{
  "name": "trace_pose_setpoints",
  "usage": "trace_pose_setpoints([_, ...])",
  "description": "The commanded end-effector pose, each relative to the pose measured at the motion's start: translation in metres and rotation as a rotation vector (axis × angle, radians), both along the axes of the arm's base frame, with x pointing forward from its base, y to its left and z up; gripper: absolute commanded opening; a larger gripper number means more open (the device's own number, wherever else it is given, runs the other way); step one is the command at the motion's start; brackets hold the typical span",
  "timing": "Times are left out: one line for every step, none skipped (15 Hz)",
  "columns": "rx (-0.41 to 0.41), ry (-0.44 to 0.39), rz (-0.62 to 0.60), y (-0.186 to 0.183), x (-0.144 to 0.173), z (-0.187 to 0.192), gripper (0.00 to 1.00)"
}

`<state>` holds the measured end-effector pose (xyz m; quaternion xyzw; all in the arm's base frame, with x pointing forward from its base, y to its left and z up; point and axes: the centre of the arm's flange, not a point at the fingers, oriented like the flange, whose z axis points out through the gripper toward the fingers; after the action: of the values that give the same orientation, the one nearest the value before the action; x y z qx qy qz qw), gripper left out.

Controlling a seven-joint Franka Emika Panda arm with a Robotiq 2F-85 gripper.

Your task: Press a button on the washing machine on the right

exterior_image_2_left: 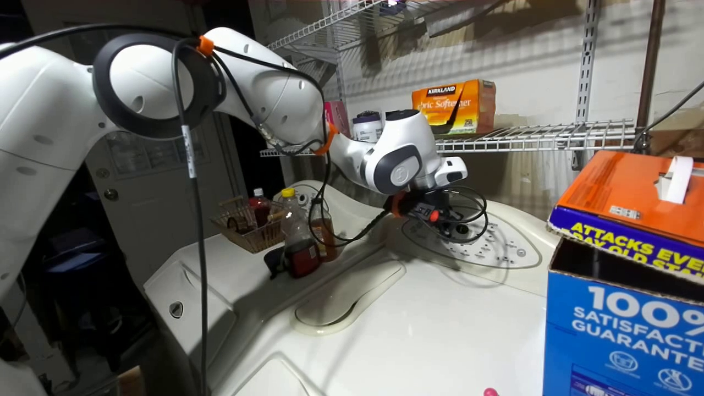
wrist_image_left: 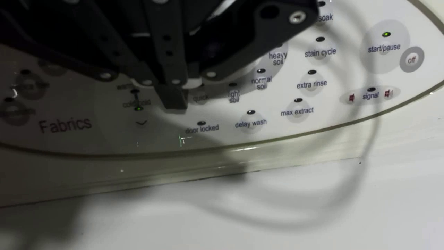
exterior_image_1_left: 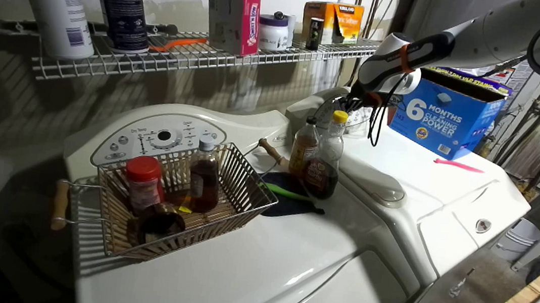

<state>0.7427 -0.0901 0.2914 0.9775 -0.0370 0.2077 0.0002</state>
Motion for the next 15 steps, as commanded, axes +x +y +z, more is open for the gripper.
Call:
trace_pose_setpoints([-0.051, 0.029, 0.016, -0.006, 0.007, -0.001, 0.0])
trace_pose_setpoints([-0.039, 0.039, 0.017, -0.009, -0.006, 0.009, 0.0])
trace_pose_setpoints([-0.046, 0.045, 0.016, -0.012, -0.016, 0.014, 0.0])
trace_pose_setpoints([-0.068, 0.06, 0.003, -0.018, -0.03, 0.019, 0.26])
trace_pose_setpoints([-0.064, 0.067, 0.003, -0.025, -0.043, 0.023, 0.28])
trace_pose_setpoints([-0.068, 0.08, -0.002, -0.03, -0.058, 0.028, 0.33])
trace_pose_setpoints([-0.054, 0.094, 0.001, -0.035, -0.071, 0.034, 0.4])
trace_pose_setpoints([-0.031, 0.118, 0.018, -0.038, -0.087, 0.04, 0.47])
trace_pose_setpoints([-0.029, 0.134, 0.036, -0.042, -0.103, 0.046, 0.53])
trace_pose_setpoints([-0.021, 0.155, 0.058, -0.045, -0.119, 0.051, 0.59])
trace_pose_setpoints([-0.003, 0.162, 0.088, -0.049, -0.134, 0.056, 0.67])
trace_pose_setpoints([0.022, 0.176, 0.098, -0.05, -0.148, 0.063, 0.73])
trace_pose_setpoints([0.043, 0.189, 0.106, -0.051, -0.163, 0.07, 0.81])
trace_pose_setpoints([0.071, 0.205, 0.128, -0.052, -0.178, 0.079, 0.88])
trace_pose_setpoints([0.084, 0.218, 0.139, -0.052, -0.194, 0.087, 0.94])
